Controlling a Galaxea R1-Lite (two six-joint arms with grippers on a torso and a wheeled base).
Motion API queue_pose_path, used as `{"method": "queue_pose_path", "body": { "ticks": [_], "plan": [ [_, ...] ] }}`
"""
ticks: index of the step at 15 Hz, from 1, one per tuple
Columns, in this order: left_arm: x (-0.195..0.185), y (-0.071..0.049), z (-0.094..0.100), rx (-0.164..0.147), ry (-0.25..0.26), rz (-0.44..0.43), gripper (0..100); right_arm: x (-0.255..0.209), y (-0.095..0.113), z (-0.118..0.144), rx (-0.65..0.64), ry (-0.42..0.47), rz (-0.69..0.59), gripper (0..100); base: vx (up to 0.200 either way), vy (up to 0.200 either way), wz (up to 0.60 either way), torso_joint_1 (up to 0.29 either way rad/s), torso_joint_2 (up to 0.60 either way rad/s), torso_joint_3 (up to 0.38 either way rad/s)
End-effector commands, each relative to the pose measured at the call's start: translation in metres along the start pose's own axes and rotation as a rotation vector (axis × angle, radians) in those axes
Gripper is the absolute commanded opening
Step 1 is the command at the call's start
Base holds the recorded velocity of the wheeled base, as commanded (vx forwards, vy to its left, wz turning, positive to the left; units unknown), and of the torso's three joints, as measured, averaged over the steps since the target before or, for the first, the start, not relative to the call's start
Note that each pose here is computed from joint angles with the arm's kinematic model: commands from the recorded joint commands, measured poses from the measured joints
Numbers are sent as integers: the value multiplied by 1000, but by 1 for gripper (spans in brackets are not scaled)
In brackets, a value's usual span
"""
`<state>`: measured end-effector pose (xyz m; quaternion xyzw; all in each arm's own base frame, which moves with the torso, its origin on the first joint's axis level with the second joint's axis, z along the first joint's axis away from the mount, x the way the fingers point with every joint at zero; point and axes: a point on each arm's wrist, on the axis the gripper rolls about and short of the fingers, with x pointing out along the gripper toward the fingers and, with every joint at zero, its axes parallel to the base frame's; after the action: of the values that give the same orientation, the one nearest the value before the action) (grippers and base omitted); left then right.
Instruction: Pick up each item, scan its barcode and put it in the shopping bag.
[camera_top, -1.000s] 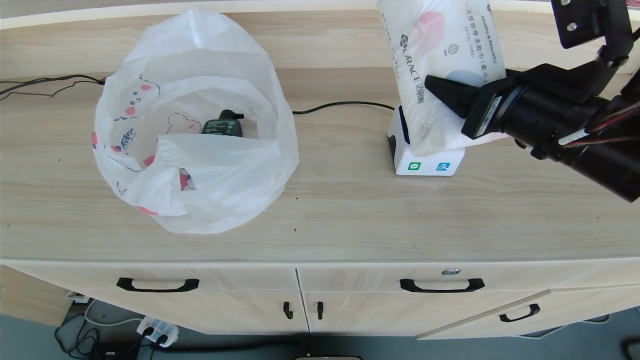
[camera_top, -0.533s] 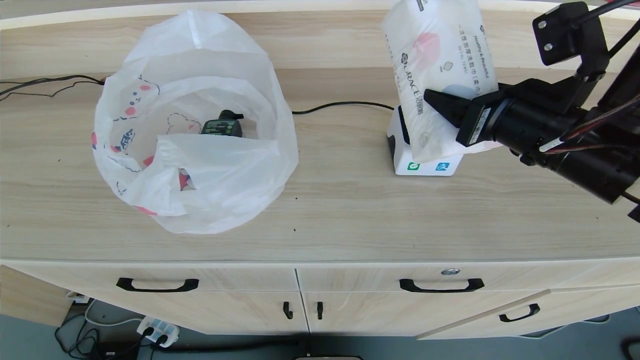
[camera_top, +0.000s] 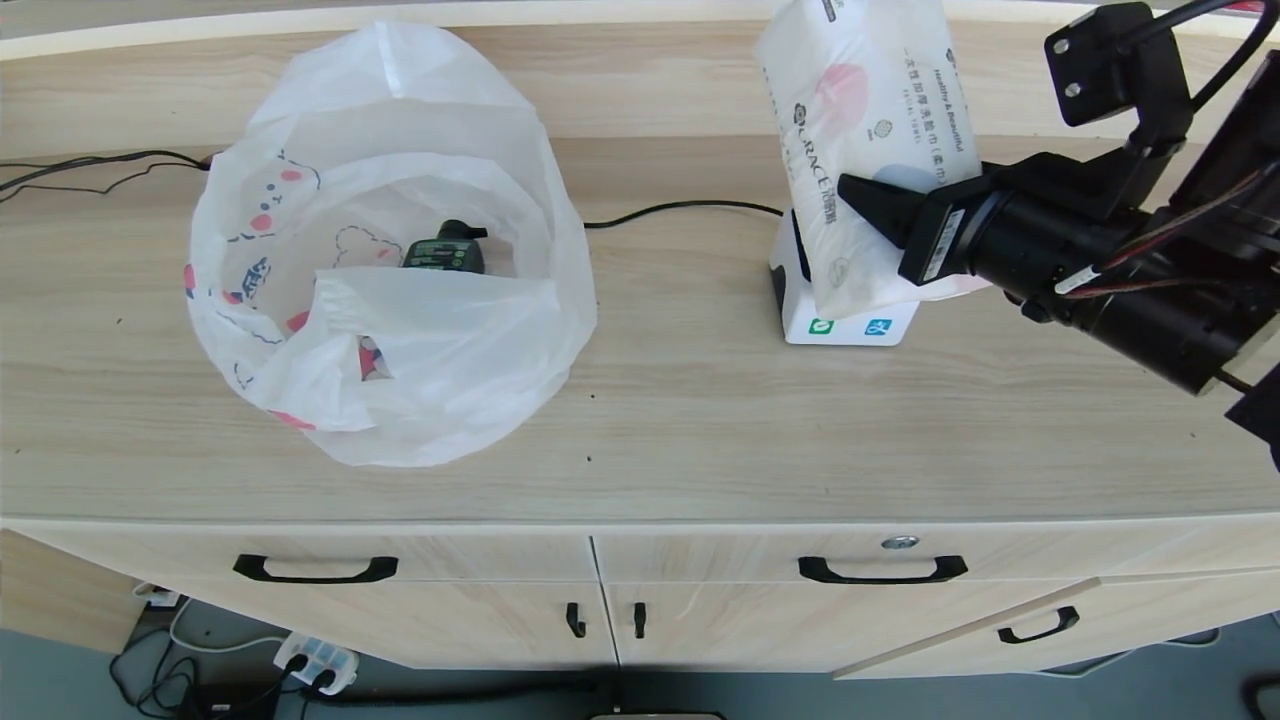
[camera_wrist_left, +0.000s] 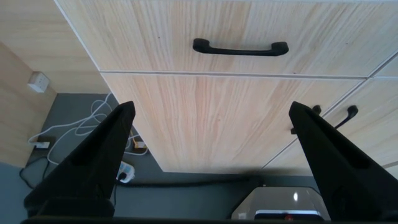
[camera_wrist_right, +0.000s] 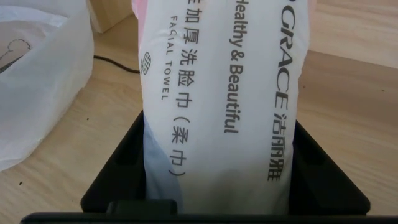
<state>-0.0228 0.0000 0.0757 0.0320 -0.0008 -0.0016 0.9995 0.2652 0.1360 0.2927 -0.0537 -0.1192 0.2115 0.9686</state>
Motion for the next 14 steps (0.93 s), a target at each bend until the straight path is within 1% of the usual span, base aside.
{"method": "queue_pose_path", "body": {
  "ticks": [1, 4, 6, 7, 8, 10, 11, 12, 14],
  "plan": [
    [0, 0, 0, -1, -2, 0, 100, -5, -1, 12, 1, -36, -1, 0, 0, 0, 0, 0, 0, 0],
    [0, 0, 0, -3, -2, 0, 100, -16, -2, 30, 1, -85, 5, 0, 0, 0, 0, 0, 0, 0],
    [0, 0, 0, -3, -2, 0, 100, -24, 16, 43, 15, -126, 65, 0, 0, 0, 0, 0, 0, 0],
    [0, 0, 0, -3, 0, 0, 100, -25, 19, 45, 19, -131, 76, 0, 0, 0, 0, 0, 0, 0],
    [0, 0, 0, -3, 0, 0, 100, -31, 36, 51, 26, -147, 119, 0, 0, 0, 0, 0, 0, 0],
    [0, 0, 0, -3, 0, 0, 100, -37, 53, 55, 36, -151, 142, 0, 0, 0, 0, 0, 0, 0],
    [0, 0, 0, -4, 0, 0, 100, -38, 57, 55, 41, -149, 144, 0, 0, 0, 0, 0, 0, 0],
    [0, 0, 0, -6, 0, 0, 100, -40, 62, 53, 45, -139, 155, 0, -200, 0, 0, 7, 7, -2],
    [0, 0, 0, -7, 0, 0, 100, -40, 62, 54, 47, -139, 155, 0, -200, 0, 0, 12, 5, -7]
  ]
}}
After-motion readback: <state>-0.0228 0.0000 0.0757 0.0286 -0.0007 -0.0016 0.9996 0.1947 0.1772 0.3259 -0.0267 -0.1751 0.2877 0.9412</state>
